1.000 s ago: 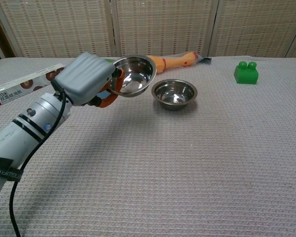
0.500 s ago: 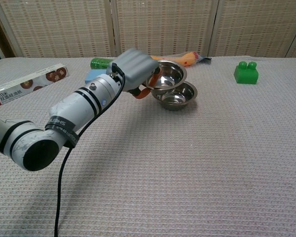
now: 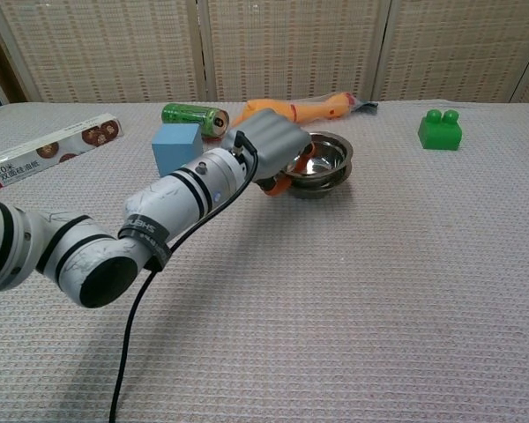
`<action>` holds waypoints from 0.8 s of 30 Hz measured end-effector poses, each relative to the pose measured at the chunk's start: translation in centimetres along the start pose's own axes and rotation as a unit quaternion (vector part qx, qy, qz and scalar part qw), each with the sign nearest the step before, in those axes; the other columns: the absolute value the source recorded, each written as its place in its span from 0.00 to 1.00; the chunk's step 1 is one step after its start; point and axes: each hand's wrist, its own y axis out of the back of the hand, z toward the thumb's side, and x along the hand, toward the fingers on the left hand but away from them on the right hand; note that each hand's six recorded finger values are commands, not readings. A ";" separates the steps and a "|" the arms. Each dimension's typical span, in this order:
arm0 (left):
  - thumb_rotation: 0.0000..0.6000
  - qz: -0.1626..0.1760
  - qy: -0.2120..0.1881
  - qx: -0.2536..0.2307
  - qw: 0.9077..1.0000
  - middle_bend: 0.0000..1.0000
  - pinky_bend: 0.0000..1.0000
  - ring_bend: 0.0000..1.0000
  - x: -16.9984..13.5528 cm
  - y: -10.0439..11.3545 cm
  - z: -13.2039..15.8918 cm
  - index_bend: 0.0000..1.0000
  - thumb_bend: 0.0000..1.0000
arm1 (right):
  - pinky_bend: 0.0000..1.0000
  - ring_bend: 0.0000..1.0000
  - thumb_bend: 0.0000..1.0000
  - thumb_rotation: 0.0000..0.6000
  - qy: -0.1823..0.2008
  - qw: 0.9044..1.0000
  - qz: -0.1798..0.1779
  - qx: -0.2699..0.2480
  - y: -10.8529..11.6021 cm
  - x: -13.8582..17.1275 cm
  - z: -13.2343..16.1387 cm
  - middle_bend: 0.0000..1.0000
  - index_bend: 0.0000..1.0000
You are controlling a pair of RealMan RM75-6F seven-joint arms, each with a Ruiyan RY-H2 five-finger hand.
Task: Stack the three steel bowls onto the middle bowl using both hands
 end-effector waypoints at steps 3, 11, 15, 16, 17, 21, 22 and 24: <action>1.00 0.005 -0.004 -0.003 1.000 1.00 1.00 1.00 -0.1 0.2 0.3 0.28 0.49 | 0.00 0.00 0.14 1.00 0.001 1.000 -0.002 -0.001 0.1 0.1 0.1 0.00 0.00; 1.00 0.038 -0.005 -0.016 0.999 0.91 1.00 0.98 -0.7 1.5 0.2 0.17 0.46 | 0.00 0.00 0.14 1.00 0.009 1.000 -0.002 0.001 0.1 0.3 0.4 0.00 0.00; 1.00 0.052 -0.005 -0.037 0.998 0.48 0.77 0.49 -2.7 1.7 -0.6 0.13 0.44 | 0.00 0.00 0.14 1.00 0.024 1.000 -0.004 0.003 0.2 0.6 0.9 0.00 0.00; 1.00 0.054 -0.004 -0.044 0.998 0.36 0.59 0.32 -3.5 1.7 -0.9 0.11 0.44 | 0.00 0.00 0.14 1.00 0.027 1.000 -0.006 0.003 0.3 0.7 1.0 0.00 0.00; 1.00 0.054 -0.004 -0.052 0.997 0.28 0.45 0.21 -4.3 1.7 -1.3 0.09 0.44 | 0.00 0.00 0.14 1.00 0.031 0.999 -0.008 0.004 0.3 0.9 1.1 0.00 0.00; 1.00 0.048 0.012 -0.102 0.994 0.09 0.14 0.01 -10.2 1.9 -4.3 0.05 0.43 | 0.00 0.00 0.12 1.00 0.046 0.999 -0.019 0.008 0.7 1.7 1.8 0.00 0.00; 1.00 0.044 0.022 -0.114 0.992 0.06 0.11 0.00 -12.1 2.0 -5.4 0.04 0.42 | 0.00 0.00 0.12 1.00 0.049 0.999 -0.022 0.010 0.7 1.9 2.0 0.00 0.00; 1.00 0.030 0.064 -0.142 0.987 0.03 0.09 0.00 -17.7 2.1 -8.9 0.03 0.42 | 0.00 0.00 0.12 1.00 0.053 0.998 -0.029 0.016 0.8 2.4 2.4 0.00 0.00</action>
